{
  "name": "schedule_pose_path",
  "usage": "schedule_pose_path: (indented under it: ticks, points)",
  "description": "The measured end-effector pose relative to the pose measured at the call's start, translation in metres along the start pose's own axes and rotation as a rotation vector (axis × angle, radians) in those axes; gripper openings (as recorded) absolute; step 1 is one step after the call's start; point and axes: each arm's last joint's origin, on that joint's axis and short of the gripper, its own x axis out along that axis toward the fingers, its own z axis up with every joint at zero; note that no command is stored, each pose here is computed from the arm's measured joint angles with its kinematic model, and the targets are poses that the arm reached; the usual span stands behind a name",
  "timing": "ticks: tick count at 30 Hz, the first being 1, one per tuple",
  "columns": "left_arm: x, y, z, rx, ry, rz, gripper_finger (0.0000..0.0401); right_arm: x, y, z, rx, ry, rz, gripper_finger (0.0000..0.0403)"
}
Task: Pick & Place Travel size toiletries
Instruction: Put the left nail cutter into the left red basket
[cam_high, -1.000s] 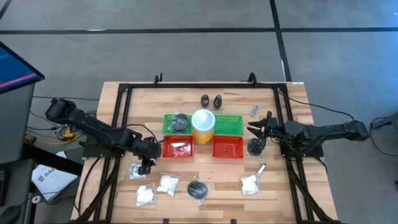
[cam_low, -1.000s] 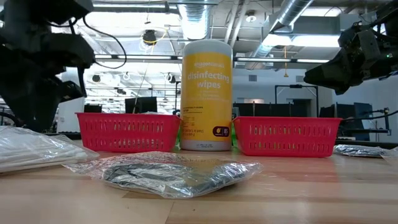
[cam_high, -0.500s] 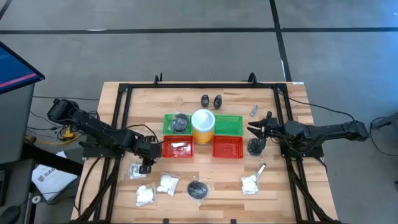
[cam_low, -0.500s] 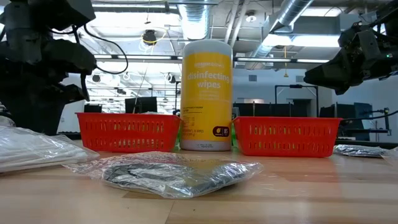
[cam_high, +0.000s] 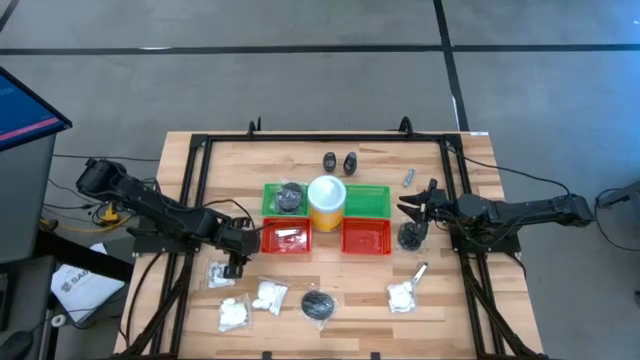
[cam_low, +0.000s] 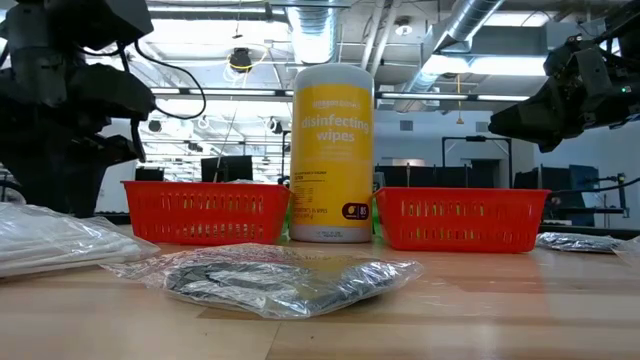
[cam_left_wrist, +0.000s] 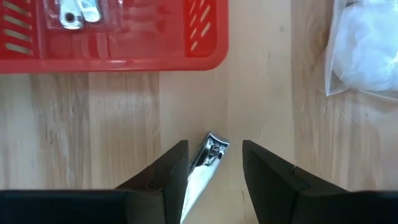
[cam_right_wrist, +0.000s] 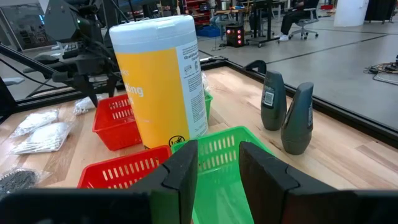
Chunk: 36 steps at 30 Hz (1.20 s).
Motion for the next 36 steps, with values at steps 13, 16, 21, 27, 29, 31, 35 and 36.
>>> schedule_pose_path:
  ticks: [13, 16, 21, 27, 29, 31, 35, 36]
  points:
    - [0.023, -0.004, -0.003, 0.023, 0.122, 0.041, 0.0143, 0.000, 0.000, 0.000, 0.000, 0.000, 0.000, 0.0109]
    - [0.025, -0.003, -0.004, 0.024, 0.137, 0.052, 0.0142, 0.000, 0.000, 0.000, 0.000, 0.000, 0.000, 0.0109]
    - [0.026, -0.003, -0.004, 0.022, 0.136, 0.062, 0.0110, 0.000, 0.000, 0.000, 0.000, 0.000, 0.000, 0.0109]
    - [0.026, -0.003, -0.005, 0.021, 0.139, 0.068, 0.0037, 0.000, 0.000, 0.000, 0.000, 0.000, 0.000, 0.0109]
    - [0.026, -0.002, -0.005, 0.018, 0.139, 0.068, 0.0037, 0.000, 0.000, 0.000, 0.000, 0.000, 0.000, 0.0109]
    - [0.025, -0.002, -0.005, 0.010, 0.131, 0.066, 0.0037, 0.000, 0.000, 0.000, 0.000, 0.000, 0.000, 0.0109]
    - [0.016, -0.002, -0.004, -0.043, 0.087, 0.059, 0.0037, 0.000, 0.000, 0.000, -0.001, 0.000, 0.000, 0.0109]
    - [0.014, -0.001, -0.005, -0.059, 0.082, 0.063, 0.0037, 0.000, 0.000, 0.000, -0.001, 0.000, 0.000, 0.0109]
